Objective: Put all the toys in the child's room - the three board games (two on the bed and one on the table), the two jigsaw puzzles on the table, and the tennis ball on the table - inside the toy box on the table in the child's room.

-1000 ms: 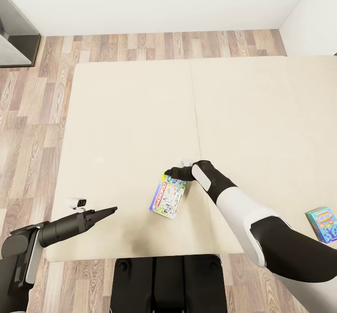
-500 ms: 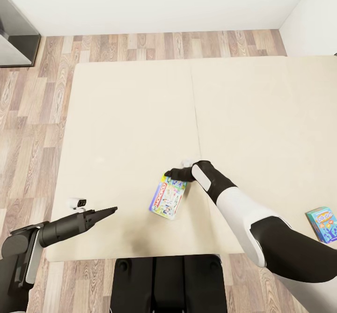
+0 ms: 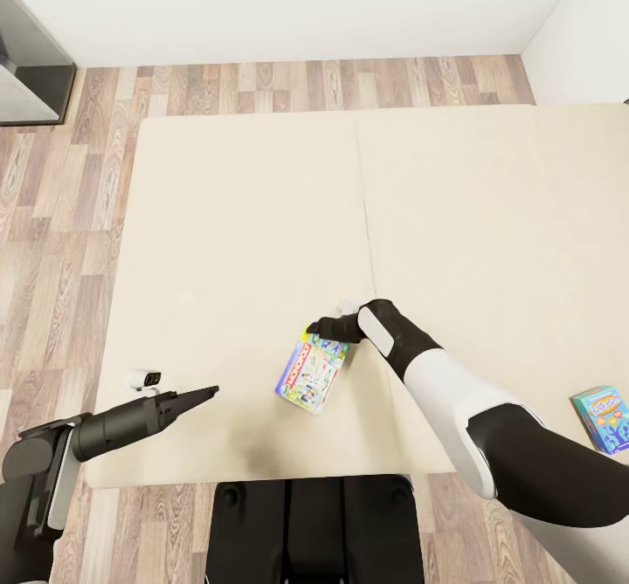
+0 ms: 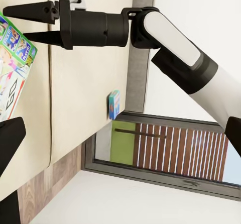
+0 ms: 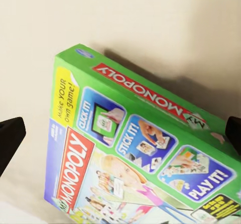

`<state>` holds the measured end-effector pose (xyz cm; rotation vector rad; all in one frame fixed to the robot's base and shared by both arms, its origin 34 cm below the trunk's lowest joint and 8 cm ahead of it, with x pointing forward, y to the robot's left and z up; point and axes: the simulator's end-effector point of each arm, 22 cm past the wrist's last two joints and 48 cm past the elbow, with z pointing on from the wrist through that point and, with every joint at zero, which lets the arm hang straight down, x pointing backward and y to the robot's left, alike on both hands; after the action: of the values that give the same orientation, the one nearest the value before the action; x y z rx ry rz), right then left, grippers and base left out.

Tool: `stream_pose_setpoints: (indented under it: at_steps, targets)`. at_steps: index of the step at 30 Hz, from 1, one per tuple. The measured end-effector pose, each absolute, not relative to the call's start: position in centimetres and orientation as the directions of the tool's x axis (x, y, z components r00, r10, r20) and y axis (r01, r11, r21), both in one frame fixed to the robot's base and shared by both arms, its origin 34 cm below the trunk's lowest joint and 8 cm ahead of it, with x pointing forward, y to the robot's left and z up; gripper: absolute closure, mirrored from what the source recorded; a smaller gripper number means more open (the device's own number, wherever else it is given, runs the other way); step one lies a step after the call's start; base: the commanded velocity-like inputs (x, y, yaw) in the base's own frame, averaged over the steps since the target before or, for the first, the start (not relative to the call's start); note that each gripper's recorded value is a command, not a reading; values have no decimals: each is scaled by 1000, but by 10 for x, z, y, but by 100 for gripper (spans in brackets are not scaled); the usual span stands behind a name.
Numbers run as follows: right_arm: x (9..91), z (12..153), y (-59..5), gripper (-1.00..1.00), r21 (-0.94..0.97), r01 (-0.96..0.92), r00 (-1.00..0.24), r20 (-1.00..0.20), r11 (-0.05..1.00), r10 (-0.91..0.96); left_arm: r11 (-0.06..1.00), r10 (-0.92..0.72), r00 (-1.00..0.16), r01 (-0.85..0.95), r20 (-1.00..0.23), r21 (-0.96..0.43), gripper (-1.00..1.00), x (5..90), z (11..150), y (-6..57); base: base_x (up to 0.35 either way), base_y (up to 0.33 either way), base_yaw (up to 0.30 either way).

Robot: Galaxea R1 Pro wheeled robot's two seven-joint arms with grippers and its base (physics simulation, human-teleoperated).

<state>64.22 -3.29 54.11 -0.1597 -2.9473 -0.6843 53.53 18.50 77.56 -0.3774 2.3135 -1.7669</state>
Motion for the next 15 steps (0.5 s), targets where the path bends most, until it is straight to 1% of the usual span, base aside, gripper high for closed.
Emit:
stream_pose_setpoints:
  at_steps: [15]
  targets:
    - [636,541,-33,-100,430,131,-986,154,893,70,247,-324,-946,-76,-9,-966,-100,536,777,185,0,0,0]
